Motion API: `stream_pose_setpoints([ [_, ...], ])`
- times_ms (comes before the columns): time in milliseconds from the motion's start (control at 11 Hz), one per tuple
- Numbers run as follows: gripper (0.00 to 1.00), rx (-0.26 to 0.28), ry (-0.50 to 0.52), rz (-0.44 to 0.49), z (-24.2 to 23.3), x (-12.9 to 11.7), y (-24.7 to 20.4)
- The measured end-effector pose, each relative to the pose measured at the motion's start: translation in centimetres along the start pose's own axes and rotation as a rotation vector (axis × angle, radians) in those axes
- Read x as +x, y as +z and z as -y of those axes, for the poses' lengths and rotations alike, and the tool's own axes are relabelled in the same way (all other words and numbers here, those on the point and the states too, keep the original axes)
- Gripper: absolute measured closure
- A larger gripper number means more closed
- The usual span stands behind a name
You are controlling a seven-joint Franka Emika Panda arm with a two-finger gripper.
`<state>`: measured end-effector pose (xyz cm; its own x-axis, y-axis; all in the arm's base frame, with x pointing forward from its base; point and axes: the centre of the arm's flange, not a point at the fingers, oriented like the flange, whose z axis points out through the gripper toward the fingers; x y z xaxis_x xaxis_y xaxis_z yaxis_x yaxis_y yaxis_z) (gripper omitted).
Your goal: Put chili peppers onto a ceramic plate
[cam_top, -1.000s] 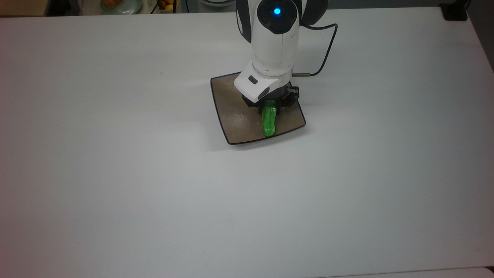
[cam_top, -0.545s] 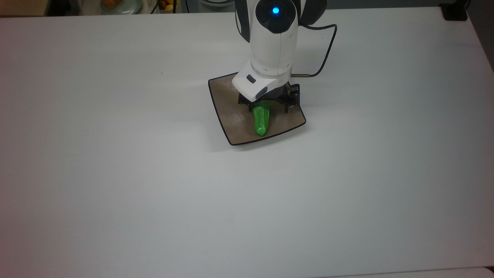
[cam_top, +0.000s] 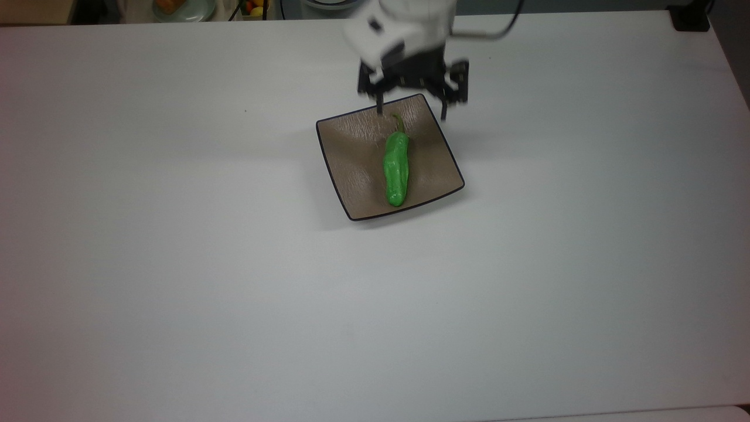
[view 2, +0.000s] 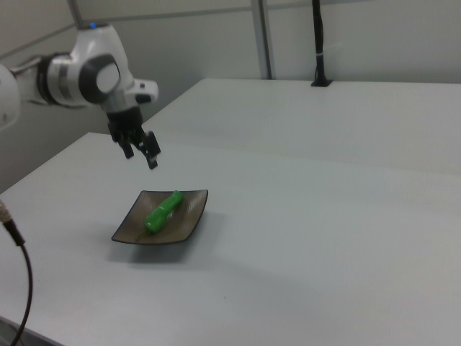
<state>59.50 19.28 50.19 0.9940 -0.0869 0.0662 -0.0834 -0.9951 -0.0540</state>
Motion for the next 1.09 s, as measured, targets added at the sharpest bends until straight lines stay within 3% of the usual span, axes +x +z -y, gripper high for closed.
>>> stream_pose_setpoints([
  [273, 0.0, -0.03, 0.052, 0.057, -3.3, -2.2, -7.8],
  [454, 0.0, -0.03, 0.08, 0.055, -5.6, -2.9, -10.6],
  [727, 0.0, -0.024, -0.028, 0.04, -9.9, -2.1, -11.8],
  [909, 0.0, -0.02, -0.135, 0.024, -10.7, -1.7, -11.4],
  [1091, 0.0, -0.017, -0.167, 0.005, -10.7, -1.4, -11.3],
])
